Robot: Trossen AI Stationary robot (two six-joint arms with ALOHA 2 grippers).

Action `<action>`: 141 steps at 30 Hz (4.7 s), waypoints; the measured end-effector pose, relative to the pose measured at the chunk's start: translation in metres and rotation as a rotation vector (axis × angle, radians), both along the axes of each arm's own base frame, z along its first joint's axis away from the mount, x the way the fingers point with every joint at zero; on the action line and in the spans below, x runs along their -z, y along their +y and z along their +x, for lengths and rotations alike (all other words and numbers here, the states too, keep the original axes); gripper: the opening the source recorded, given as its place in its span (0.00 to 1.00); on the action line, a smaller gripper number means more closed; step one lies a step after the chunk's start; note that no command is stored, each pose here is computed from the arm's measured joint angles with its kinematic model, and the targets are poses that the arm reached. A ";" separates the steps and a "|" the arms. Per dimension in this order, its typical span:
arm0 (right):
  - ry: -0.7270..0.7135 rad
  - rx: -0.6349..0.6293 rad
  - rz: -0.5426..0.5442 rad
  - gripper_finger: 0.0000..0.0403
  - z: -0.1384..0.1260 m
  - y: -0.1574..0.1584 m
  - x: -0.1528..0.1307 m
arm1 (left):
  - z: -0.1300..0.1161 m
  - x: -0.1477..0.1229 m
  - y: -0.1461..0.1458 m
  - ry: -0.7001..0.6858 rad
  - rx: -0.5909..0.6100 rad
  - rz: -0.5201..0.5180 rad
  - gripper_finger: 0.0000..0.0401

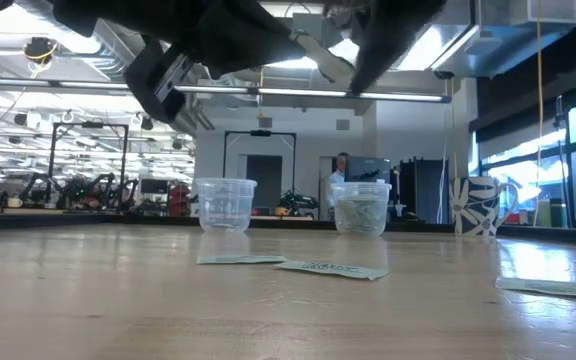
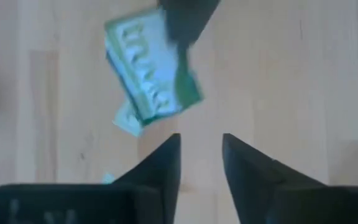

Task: Pick and place Stevia / Truvia into bins
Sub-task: Put the truvia packet into the left transparent container, then put the stevia packet into the right transparent container

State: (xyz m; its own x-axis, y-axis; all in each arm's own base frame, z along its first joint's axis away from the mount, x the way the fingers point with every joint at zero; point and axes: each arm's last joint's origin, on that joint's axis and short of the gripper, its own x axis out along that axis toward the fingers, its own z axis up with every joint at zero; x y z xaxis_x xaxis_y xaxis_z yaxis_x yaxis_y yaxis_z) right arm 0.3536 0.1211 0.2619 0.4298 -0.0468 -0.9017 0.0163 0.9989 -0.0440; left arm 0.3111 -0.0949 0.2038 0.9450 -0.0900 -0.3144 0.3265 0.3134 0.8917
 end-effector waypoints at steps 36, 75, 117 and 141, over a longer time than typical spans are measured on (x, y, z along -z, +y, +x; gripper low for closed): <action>0.180 0.140 -0.249 0.43 -0.035 0.010 0.007 | -0.053 -0.007 0.166 0.069 -1.306 -0.482 0.01; -0.026 0.093 -0.017 0.43 -0.041 0.072 0.006 | -0.038 -0.025 0.115 0.253 -0.671 -0.954 0.17; 0.011 -0.011 0.064 0.24 -0.073 0.063 0.151 | -0.036 -0.026 0.079 0.284 -0.554 -0.925 0.14; 0.165 0.000 -0.060 0.01 -0.056 0.053 0.090 | -0.036 -0.026 0.081 0.255 -0.593 -0.907 0.14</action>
State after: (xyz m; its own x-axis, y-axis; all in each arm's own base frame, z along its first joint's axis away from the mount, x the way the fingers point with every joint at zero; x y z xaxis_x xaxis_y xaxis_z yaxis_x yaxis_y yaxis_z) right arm 0.2975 0.1739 0.1722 0.2761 -0.1029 -0.9556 0.0033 0.9944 -0.1061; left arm 0.2749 -0.0143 0.2301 0.8315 0.0593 -0.5524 0.0502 0.9822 0.1811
